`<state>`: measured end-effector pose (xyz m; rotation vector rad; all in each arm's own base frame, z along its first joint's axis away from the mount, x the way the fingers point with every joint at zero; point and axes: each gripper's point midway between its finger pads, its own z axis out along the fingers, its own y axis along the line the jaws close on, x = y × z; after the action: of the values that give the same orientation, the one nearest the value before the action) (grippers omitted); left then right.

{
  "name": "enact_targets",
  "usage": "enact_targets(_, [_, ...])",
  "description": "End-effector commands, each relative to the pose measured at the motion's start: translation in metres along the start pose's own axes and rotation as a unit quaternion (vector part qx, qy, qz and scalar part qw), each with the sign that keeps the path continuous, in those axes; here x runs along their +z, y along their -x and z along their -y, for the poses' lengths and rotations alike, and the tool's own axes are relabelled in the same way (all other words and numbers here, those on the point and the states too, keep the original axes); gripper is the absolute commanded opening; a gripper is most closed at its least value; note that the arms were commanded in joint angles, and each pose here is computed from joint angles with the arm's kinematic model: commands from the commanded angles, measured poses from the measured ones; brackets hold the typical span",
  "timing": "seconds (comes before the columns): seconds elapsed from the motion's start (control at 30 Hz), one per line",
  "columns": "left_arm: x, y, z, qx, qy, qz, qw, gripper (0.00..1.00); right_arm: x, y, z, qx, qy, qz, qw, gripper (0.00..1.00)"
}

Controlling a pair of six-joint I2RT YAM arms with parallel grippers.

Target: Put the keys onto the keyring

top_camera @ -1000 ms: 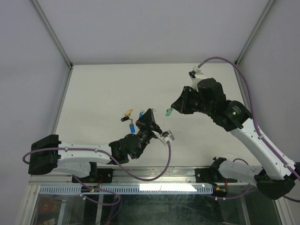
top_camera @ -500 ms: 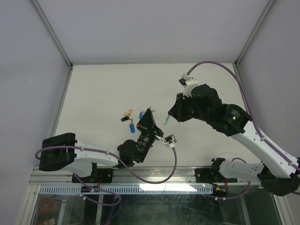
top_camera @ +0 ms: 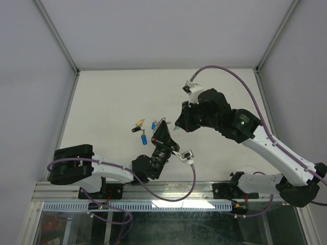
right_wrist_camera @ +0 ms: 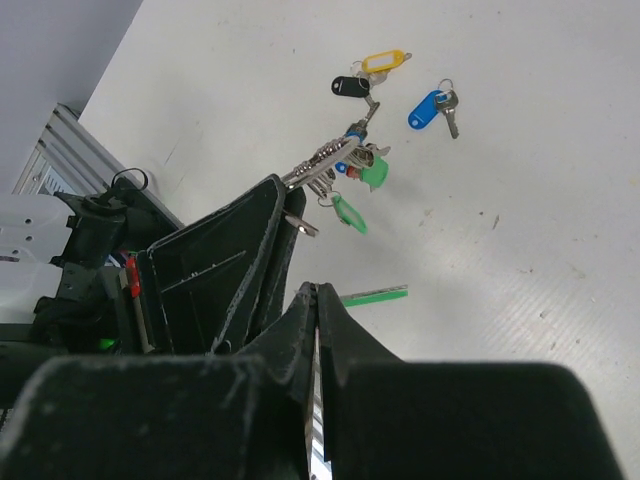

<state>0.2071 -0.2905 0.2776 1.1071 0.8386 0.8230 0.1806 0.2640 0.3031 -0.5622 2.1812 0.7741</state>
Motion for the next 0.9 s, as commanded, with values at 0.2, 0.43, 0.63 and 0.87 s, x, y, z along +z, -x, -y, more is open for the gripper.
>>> enact_targets(0.2, [-0.003,0.0,-0.014,-0.03,0.021,0.0,0.999,0.0,0.011,0.033,-0.028,-0.027,0.05,0.025,0.998,0.0])
enact_targets(0.43, [-0.003,0.001,-0.01,-0.031,0.013,0.001,0.999,0.0,0.014,0.039,-0.034,-0.03,0.056,0.03,0.998,0.0])
enact_targets(0.63, [-0.003,0.002,-0.008,-0.029,0.01,0.001,1.0,0.0,0.019,0.039,-0.035,-0.031,0.055,0.026,0.998,0.0])
enact_targets(0.87, [-0.003,0.002,-0.008,-0.03,0.01,0.002,1.0,0.0,0.025,0.036,-0.03,-0.031,0.036,0.016,0.999,0.0])
